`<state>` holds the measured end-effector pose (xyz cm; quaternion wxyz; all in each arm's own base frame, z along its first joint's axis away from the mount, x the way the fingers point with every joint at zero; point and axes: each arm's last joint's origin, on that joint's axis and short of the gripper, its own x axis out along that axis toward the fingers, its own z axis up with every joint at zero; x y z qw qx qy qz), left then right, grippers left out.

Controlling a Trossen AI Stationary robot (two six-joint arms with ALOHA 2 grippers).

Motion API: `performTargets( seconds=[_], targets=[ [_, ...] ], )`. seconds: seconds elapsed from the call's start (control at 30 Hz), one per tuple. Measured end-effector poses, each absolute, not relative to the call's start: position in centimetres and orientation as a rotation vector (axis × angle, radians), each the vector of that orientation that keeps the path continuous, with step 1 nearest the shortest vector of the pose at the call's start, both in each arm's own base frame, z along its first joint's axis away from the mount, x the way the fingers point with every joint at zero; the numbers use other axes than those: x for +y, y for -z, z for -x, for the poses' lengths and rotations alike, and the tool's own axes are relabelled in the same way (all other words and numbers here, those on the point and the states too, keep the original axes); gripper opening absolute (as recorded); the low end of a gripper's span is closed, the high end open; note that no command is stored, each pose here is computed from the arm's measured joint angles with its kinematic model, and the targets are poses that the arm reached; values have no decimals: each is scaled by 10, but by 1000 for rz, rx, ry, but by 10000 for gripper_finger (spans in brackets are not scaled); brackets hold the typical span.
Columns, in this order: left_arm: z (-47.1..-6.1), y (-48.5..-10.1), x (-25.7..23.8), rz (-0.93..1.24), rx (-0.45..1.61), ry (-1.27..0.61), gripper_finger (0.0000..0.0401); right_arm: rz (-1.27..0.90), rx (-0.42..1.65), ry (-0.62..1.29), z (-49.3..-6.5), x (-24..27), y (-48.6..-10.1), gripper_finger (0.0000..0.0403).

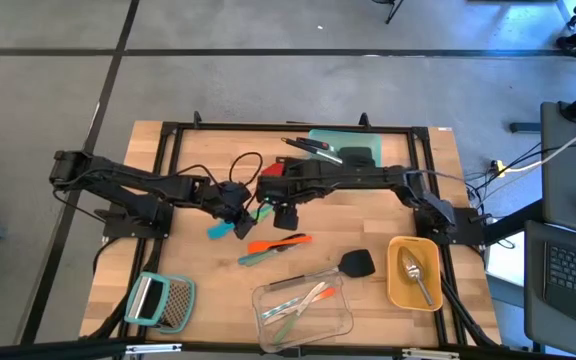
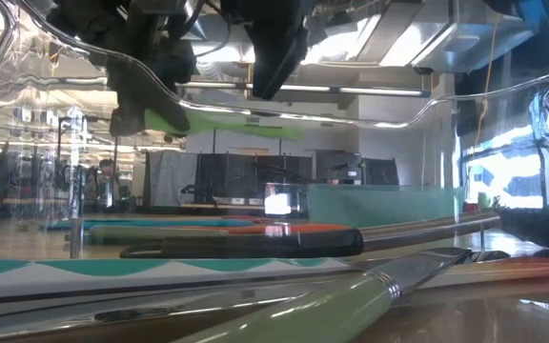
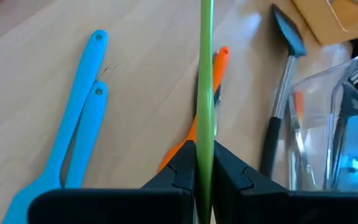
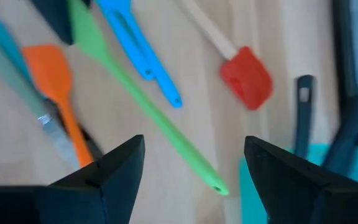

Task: Pick & Place Kitchen Items
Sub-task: Put the green spatula into the green bin

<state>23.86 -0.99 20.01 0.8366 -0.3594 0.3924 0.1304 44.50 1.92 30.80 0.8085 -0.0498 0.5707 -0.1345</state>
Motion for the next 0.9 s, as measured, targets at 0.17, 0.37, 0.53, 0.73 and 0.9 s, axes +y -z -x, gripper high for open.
performTargets(
  seconds=[0.17, 0.37, 0.53, 0.73, 0.9],
  targets=[
    [-239, -201, -10, 765, 820, -280, 15, 136, 1207, 349, -444, 17, -310, 280],
    [-239, -201, -10, 770, 825, -285, 15, 172, 1250, 324, -440, 17, -309, 280],
    [-238, -200, -10, 770, 832, -285, 15, 186, 1284, 293, -438, 20, -309, 280],
    [-238, -200, -10, 772, 832, -285, 15, 187, 1293, 293, -437, 20, -308, 280],
    [-238, -201, -10, 768, 829, -281, 15, 181, 1295, 285, -437, 20, -308, 280]
  ],
)
